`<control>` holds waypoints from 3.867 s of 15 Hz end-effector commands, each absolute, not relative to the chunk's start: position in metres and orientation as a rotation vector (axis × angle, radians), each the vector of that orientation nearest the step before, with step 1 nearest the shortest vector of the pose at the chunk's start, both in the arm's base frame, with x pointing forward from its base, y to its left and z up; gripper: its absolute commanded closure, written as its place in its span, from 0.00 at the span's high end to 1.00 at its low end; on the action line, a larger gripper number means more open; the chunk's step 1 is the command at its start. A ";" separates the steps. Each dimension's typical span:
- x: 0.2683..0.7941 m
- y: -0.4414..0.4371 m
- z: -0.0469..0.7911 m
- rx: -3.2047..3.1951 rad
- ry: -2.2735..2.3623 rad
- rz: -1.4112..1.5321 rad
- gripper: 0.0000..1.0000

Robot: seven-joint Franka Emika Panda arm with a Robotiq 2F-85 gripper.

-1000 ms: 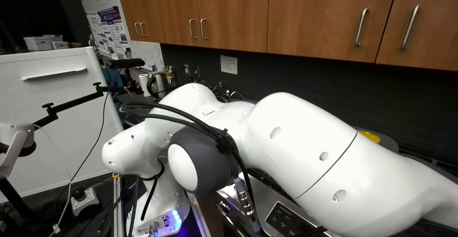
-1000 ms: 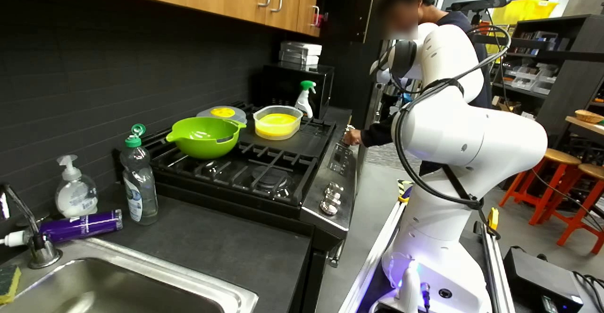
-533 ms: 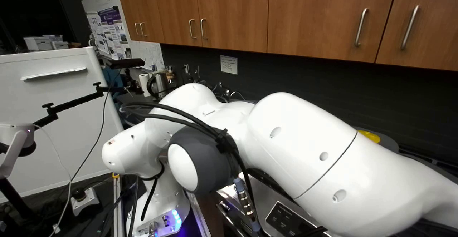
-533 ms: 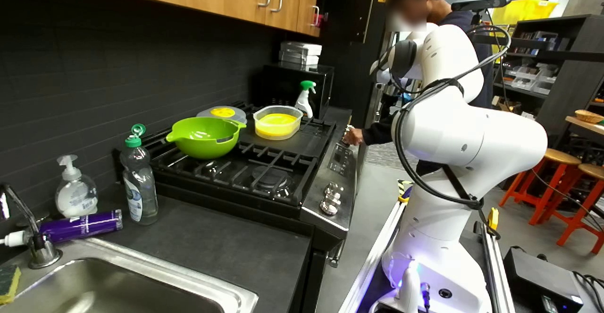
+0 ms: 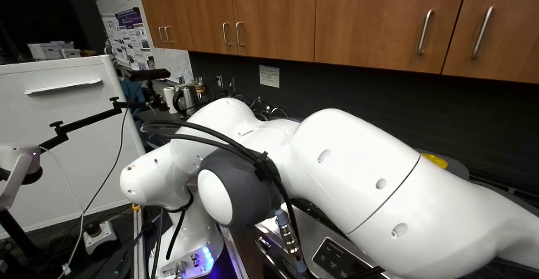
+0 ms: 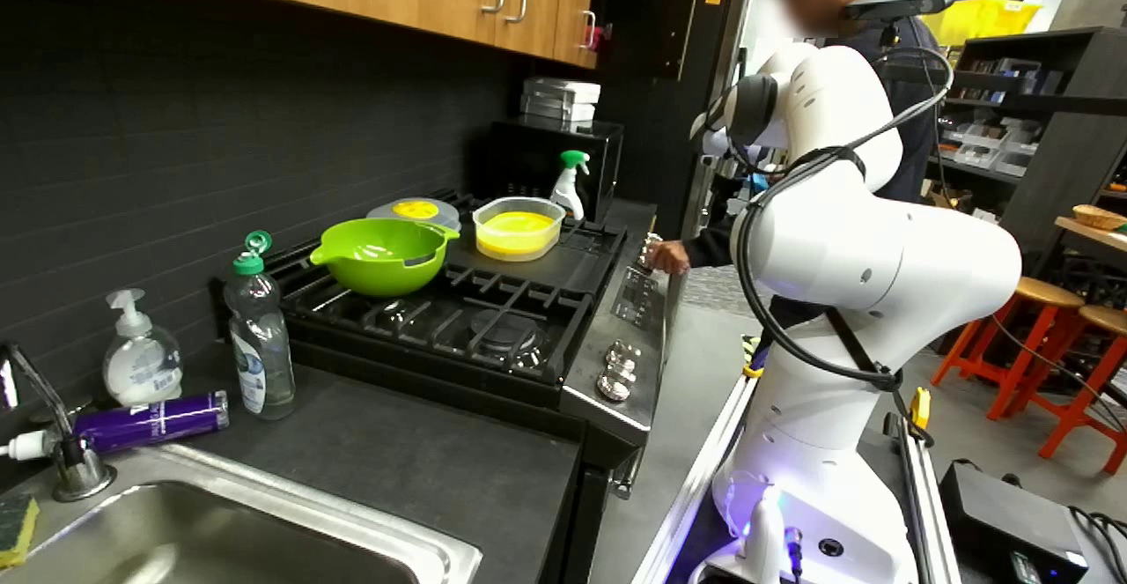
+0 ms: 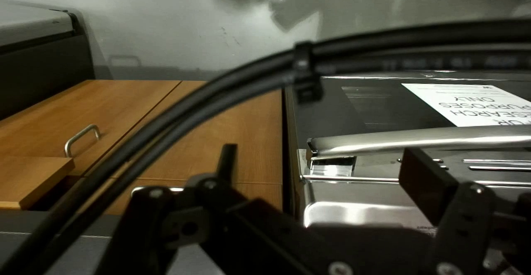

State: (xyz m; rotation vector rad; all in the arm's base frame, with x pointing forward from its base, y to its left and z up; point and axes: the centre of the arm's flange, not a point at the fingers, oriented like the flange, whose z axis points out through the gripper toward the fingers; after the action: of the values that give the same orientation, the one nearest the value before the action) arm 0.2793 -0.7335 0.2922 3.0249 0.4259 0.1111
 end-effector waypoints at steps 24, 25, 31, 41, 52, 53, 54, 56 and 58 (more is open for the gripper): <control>0.279 -0.734 0.292 3.025 0.426 0.111 1.00; 0.279 -0.734 0.292 3.025 0.426 0.111 1.00; 0.279 -0.734 0.292 3.025 0.426 0.111 1.00; 0.279 -0.734 0.292 3.025 0.426 0.111 1.00; 0.263 -0.671 0.291 2.946 0.446 0.142 1.00; 0.260 -0.663 0.294 2.928 0.446 0.150 1.00; 0.256 -0.657 0.300 2.911 0.452 0.148 1.00; 0.245 -0.651 0.319 2.885 0.452 0.157 1.00; 0.231 -0.644 0.335 2.886 0.492 0.128 1.00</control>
State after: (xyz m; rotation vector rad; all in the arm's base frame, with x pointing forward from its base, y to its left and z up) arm 0.2664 -0.7003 0.3021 2.8986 0.4394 0.1345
